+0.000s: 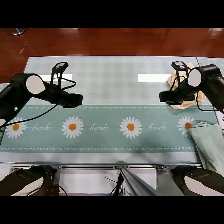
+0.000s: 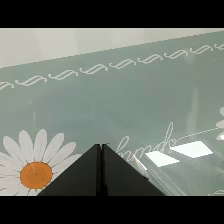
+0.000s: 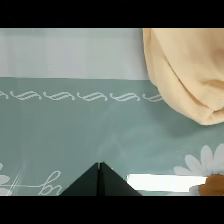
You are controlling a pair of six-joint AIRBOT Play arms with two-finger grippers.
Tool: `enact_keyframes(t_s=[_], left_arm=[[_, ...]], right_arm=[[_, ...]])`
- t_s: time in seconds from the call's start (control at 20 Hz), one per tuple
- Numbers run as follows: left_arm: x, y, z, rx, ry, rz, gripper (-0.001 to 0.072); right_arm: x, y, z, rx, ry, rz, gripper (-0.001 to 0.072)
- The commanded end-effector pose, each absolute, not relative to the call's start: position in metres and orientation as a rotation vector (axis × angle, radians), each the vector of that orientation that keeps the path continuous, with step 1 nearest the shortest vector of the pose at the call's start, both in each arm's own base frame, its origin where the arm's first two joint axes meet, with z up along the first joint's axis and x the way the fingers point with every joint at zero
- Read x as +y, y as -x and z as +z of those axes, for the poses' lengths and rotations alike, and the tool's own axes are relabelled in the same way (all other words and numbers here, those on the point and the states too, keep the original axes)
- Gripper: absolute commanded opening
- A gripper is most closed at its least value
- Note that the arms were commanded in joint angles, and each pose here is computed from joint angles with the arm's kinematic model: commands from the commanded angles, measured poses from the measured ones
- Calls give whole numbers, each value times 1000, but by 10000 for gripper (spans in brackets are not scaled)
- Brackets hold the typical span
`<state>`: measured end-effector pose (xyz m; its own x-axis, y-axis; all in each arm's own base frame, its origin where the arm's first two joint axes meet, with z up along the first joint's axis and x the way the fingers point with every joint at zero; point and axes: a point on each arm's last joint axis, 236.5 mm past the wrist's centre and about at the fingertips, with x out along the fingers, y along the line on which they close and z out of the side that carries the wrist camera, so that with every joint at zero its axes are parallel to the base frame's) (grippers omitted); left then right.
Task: Fold the shirts.
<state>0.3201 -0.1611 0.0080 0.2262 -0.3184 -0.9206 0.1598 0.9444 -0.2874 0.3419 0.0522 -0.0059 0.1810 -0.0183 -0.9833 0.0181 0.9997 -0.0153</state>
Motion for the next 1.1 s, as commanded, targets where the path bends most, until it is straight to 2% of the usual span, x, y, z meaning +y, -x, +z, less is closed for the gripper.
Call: enact_keyframes(t_s=[0.0, 0.7, 0.9, 1.0, 1.05], left_arm=[[-161, -320, 8, 1303, 142, -330, 20], [-161, -320, 8, 1303, 142, -330, 20], [-164, -340, 15, 1213, 162, -327, 20], [-166, -355, 21, 1144, 175, -325, 21], [-167, -368, 27, 1084, 177, -322, 25]], right_arm=[[53, -342, -6, 1389, 0, -25, 21], [53, -345, -5, 1377, -2, -23, 22], [51, -376, 3, 1239, 20, -18, 22], [33, -404, 16, 1111, 122, -50, 28], [21, -421, 27, 1028, 181, -80, 177]])
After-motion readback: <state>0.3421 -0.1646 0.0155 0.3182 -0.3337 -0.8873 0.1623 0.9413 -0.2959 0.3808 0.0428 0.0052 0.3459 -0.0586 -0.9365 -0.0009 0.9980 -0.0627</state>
